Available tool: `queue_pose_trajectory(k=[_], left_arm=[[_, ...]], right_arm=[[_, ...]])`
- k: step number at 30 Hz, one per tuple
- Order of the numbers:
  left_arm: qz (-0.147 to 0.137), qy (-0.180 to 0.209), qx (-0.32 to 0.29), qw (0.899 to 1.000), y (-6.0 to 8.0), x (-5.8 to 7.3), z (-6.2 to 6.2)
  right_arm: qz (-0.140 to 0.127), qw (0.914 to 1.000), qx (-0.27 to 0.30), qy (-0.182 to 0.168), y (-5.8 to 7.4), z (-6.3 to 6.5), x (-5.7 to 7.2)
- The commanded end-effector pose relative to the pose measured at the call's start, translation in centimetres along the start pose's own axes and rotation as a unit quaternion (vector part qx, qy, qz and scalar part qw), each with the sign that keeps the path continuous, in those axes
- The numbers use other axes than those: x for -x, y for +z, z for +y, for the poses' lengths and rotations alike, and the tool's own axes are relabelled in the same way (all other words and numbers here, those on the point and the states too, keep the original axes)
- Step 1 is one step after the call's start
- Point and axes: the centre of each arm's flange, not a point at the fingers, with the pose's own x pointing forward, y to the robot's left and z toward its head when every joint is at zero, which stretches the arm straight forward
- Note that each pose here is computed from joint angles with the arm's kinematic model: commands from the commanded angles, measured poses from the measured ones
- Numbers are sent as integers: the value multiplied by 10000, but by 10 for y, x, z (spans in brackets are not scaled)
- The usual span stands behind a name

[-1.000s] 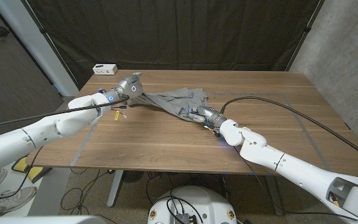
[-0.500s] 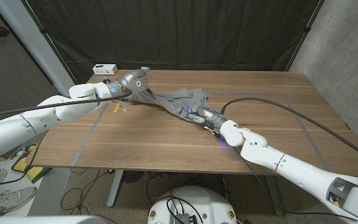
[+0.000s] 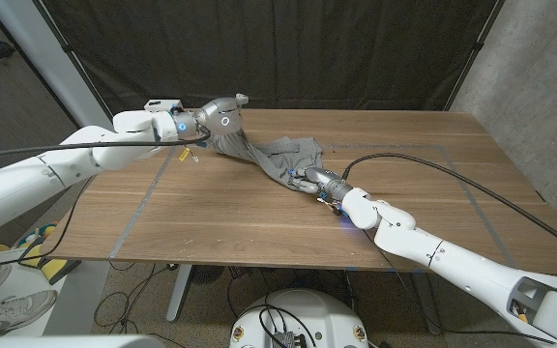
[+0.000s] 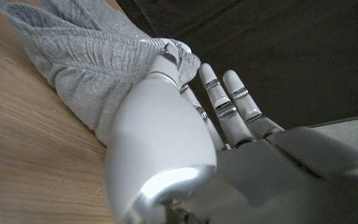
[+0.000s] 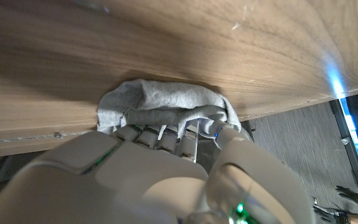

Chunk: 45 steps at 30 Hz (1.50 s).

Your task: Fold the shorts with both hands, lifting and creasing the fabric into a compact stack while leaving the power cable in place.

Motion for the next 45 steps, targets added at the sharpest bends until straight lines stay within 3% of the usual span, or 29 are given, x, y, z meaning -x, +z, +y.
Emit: queue_pose_trajectory(k=[1,15,25,34,45], left_arm=[[50,762,-353,9965,-29,-17,1],[-37,948,-550,9940,-38,-45,7],[-21,1373,-615,9886,-48,-69,17],[1,1878,-467,9811,-50,-84,35],[-55,2398,-140,9707,-42,-91,58]], right_arm=[[0,10000,-47,78,-2,10,5],[20,9999,-119,77,-4,15,14],[65,9999,-105,54,-5,18,19],[20,9999,-107,112,-3,17,15],[-16,9999,-87,100,-2,14,9]])
